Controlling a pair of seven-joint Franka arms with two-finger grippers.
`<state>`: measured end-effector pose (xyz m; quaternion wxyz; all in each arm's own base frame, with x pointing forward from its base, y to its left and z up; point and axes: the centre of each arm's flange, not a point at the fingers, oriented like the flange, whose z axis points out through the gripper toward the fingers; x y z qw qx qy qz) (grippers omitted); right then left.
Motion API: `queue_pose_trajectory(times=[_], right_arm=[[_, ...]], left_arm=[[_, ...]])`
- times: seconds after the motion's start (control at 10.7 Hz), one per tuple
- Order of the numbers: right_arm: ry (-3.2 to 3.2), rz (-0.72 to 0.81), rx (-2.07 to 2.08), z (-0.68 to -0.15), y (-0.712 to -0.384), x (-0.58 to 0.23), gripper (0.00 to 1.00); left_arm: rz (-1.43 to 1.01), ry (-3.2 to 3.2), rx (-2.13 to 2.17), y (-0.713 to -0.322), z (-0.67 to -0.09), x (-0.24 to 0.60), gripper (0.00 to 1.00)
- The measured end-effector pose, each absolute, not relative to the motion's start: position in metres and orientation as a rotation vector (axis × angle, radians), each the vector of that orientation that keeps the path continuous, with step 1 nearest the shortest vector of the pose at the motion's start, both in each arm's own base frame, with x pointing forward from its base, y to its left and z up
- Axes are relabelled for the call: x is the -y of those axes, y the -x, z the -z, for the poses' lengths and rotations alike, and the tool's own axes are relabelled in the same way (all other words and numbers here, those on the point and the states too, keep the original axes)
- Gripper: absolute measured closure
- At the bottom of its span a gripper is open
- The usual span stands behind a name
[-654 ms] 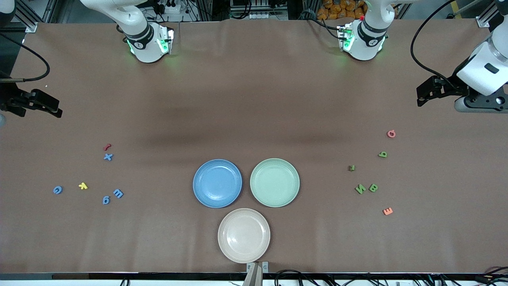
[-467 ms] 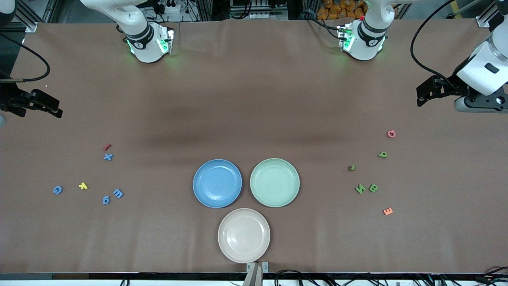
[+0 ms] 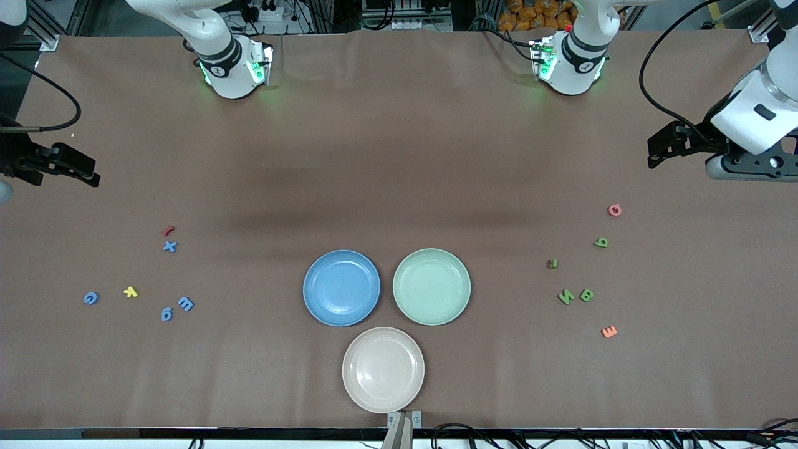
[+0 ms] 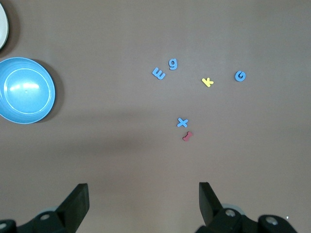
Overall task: Sort letters by color into matching plates
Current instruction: 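Move the left gripper to the green letters while the right gripper reaches blue letters, then grasp the small green i with the left gripper while the right gripper lowers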
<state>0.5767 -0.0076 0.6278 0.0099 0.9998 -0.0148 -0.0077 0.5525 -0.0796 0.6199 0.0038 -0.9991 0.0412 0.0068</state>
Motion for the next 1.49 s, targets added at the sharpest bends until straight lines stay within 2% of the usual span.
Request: queue_pose_trajectory(times=[0.19, 0.75, 1.03, 1.49], right_arm=[[-3.121, 0.024, 0.046, -0.627, -0.577, 0.007, 0.00], [-3.119, 0.042, 0.044, -0.620, -0.581, 0.006, 0.00], [-3.116, 0.052, 0.047, -0.609, -0.587, 0.007, 0.00], [-3.111, -0.020, 0.084, -0.545, -0.608, 0.023, 0.00]], left_arm=[[-0.088, 3.129, -0.126, -0.559, -0.597, 0.079, 0.00], [-0.073, 3.144, -0.012, -0.588, -0.466, 0.085, 0.00], [-0.102, 3.142, 0.091, -0.599, -0.407, 0.121, 0.00], [-0.054, 3.102, 0.181, -0.615, -0.316, 0.163, 0.00]])
